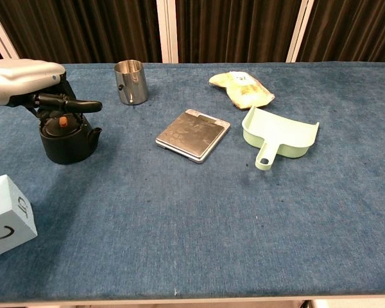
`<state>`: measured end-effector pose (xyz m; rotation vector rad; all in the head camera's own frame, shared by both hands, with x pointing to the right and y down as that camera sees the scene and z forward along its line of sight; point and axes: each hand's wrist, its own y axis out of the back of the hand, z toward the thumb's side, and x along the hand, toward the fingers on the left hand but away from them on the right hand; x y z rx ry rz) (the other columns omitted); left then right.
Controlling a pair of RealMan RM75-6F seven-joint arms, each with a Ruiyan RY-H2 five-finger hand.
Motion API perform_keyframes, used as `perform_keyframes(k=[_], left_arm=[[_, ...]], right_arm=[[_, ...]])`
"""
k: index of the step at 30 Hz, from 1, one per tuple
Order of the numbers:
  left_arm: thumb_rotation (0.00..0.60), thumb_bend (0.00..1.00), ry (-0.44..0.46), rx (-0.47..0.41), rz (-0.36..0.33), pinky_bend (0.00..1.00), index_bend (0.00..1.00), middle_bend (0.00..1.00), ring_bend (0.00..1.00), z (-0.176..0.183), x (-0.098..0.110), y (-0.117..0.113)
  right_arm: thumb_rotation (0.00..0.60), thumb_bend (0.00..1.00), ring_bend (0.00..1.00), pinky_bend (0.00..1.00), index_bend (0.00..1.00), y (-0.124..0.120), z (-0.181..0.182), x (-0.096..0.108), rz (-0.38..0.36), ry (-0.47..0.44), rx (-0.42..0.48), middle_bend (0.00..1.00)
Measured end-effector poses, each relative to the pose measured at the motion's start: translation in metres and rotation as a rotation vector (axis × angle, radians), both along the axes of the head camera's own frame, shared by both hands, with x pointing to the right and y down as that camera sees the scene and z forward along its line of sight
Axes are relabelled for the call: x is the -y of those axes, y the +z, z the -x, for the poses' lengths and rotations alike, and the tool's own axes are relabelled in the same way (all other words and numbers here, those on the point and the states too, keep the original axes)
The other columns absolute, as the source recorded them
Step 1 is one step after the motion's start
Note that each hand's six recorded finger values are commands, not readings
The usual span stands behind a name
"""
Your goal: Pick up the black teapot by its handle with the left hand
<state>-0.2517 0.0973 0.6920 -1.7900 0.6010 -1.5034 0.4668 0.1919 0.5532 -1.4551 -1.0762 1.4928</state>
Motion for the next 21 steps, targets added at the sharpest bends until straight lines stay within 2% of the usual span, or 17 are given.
perform_keyframes(k=[6, 14, 21], left_arm=[[0.087, 0.06, -0.007, -0.024, 0.039, 0.00, 0.97, 0.99, 0.85, 0.0006, -0.0029, 0.0034], [0.022, 0.06, -0.039, -0.066, 0.084, 0.01, 1.00, 1.00, 0.95, 0.0033, -0.0033, 0.0058], [0.018, 0.06, -0.064, -0.087, 0.050, 0.08, 1.00, 1.00, 1.00, 0.0073, 0.0048, 0.0036]], right_arm=[[0.600, 0.08, 0.00, 0.00, 0.00, 0.0000, 0.0006, 0.0004, 0.000, 0.003, 0.002, 0.00], [0.600, 0.08, 0.00, 0.00, 0.00, -0.0016, 0.0011, 0.0006, -0.006, 0.008, 0.001, 0.00], [0.600, 0.08, 0.00, 0.00, 0.00, -0.0025, 0.0009, 0.0015, -0.010, 0.012, 0.003, 0.00]])
